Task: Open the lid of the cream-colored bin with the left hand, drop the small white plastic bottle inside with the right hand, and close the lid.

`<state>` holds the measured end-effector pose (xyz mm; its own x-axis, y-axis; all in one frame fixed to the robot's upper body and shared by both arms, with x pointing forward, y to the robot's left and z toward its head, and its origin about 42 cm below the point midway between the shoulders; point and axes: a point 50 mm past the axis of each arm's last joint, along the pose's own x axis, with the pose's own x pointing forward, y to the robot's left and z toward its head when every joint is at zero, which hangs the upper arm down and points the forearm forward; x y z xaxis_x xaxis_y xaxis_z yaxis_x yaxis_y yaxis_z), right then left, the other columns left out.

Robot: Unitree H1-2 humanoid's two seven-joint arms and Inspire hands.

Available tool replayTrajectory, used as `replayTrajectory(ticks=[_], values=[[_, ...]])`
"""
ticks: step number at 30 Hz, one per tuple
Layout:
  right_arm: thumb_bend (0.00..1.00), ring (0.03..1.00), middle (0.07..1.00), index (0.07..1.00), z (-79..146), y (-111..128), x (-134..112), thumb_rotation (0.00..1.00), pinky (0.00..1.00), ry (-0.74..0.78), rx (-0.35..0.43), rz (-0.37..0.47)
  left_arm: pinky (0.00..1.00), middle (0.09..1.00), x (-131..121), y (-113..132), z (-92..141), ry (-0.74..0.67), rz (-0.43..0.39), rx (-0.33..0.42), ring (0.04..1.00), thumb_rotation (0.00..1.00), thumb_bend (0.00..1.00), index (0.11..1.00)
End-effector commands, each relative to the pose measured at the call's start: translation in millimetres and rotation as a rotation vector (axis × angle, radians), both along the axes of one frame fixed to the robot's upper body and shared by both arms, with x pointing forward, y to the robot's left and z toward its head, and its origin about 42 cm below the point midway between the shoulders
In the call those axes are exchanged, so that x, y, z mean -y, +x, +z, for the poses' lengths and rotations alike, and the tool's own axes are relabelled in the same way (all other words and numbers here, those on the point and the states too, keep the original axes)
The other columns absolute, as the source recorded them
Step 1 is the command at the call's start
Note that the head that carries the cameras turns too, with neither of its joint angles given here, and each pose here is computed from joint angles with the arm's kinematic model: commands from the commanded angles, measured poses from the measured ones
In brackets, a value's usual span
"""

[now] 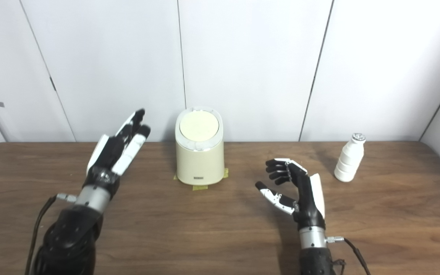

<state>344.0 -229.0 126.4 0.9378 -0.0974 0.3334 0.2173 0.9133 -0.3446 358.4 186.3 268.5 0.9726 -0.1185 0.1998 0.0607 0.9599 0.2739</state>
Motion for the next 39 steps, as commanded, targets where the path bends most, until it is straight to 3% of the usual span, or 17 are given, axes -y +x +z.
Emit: replayTrajectory(ticks=[1,5,10,17,27,39], values=[[0.35,0.551,0.586,0.594,-21.6,-13.5,7.0,0.13,0.48,-0.019,-0.041,-0.015,1.0,1.0,11.0,9.5,27.2,-0.008,-0.006,0.076,1.0,0.74,0.79,1.0],[0.35,0.552,0.586,0.594,-20.9,-14.0,6.8,0.13,0.49,-0.015,-0.044,-0.018,1.0,1.0,26.2,20.4,39.1,0.016,0.051,0.096,1.0,0.59,0.82,1.0],[0.34,0.557,0.592,0.597,-20.7,-14.5,5.9,0.15,0.49,-0.012,-0.043,-0.024,1.0,1.0,47.9,35.7,62.3,0.178,0.148,0.171,1.0,0.46,0.8,1.0],[0.34,0.555,0.592,0.6,-19.1,-15.4,4.6,0.17,0.49,-0.011,-0.042,-0.026,1.0,1.0,68.8,55.7,71.2,0.278,0.222,0.206,1.0,0.42,0.82,1.0],[0.35,0.563,0.596,0.597,-19.3,-15.8,4.9,0.15,0.49,-0.004,-0.039,-0.023,1.0,1.0,80.5,78.6,75.7,0.364,0.282,0.211,1.0,0.43,0.83,1.0],[0.35,0.552,0.587,0.595,-19.3,-17.2,6.5,0.14,0.48,-0.013,-0.041,-0.021,1.0,1.0,73.3,91.6,62.6,0.477,0.367,0.19,1.0,0.19,0.82,1.0]])
